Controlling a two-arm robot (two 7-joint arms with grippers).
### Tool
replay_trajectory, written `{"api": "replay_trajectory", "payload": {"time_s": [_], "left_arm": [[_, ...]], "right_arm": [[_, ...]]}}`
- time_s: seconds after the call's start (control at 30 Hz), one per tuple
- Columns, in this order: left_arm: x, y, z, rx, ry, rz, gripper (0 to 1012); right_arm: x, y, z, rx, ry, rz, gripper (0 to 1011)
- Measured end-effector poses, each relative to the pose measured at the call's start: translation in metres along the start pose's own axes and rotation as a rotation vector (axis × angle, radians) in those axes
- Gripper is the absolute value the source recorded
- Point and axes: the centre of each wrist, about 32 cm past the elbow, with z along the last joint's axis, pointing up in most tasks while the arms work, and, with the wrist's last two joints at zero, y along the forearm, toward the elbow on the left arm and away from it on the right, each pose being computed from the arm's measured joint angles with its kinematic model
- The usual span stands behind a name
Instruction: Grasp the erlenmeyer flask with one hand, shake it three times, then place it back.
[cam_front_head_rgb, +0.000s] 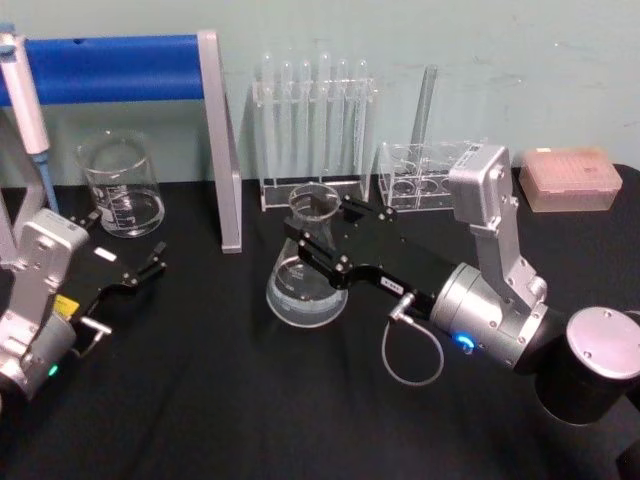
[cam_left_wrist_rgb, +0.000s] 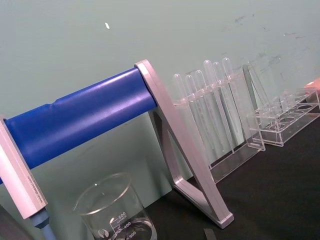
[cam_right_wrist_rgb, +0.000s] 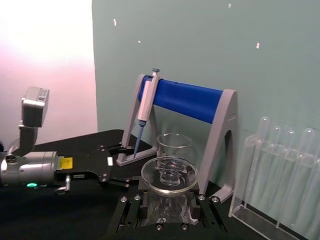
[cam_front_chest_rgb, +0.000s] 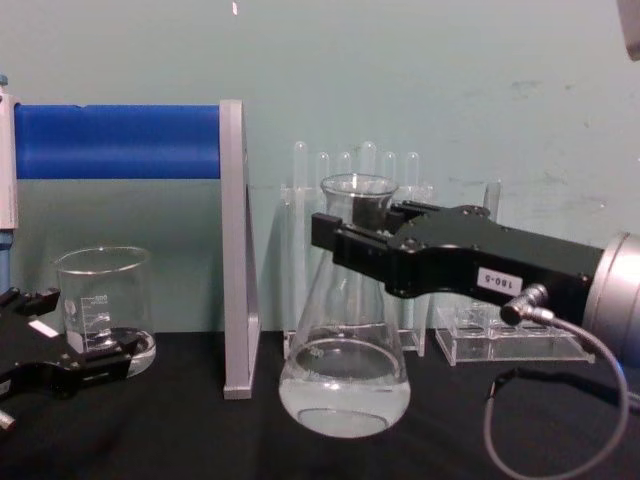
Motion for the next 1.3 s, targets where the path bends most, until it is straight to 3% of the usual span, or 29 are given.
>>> {"api": "replay_trajectory", "payload": {"time_s": [0.17, 0.43, 0.53, 0.83, 1.1, 1.3], "left_arm": [[0.0000, 0.0000, 0.0000, 0.000, 0.000, 0.000, 1001], [0.0000, 0.0000, 0.0000, 0.000, 0.000, 0.000, 1001], [0.0000, 0.0000, 0.0000, 0.000, 0.000, 0.000, 1001], [0.0000, 0.0000, 0.0000, 0.000, 0.000, 0.000, 1001], [0.0000, 0.0000, 0.0000, 0.000, 0.000, 0.000, 1000], [0.0000, 0.0000, 0.0000, 0.000, 0.000, 0.000, 1001]], "right_arm": [[0.005, -0.003, 0.001, 0.004, -0.004, -0.049, 449], [0.018, -0.021, 0.001, -0.001, -0.013, -0.189, 449], [0.025, -0.035, 0.002, -0.007, -0.022, -0.272, 449], [0.032, -0.068, 0.004, -0.028, -0.040, -0.430, 449], [0.035, -0.079, 0.006, -0.031, -0.052, -0.481, 449], [0.034, -0.074, 0.007, -0.027, -0.049, -0.443, 449]]}}
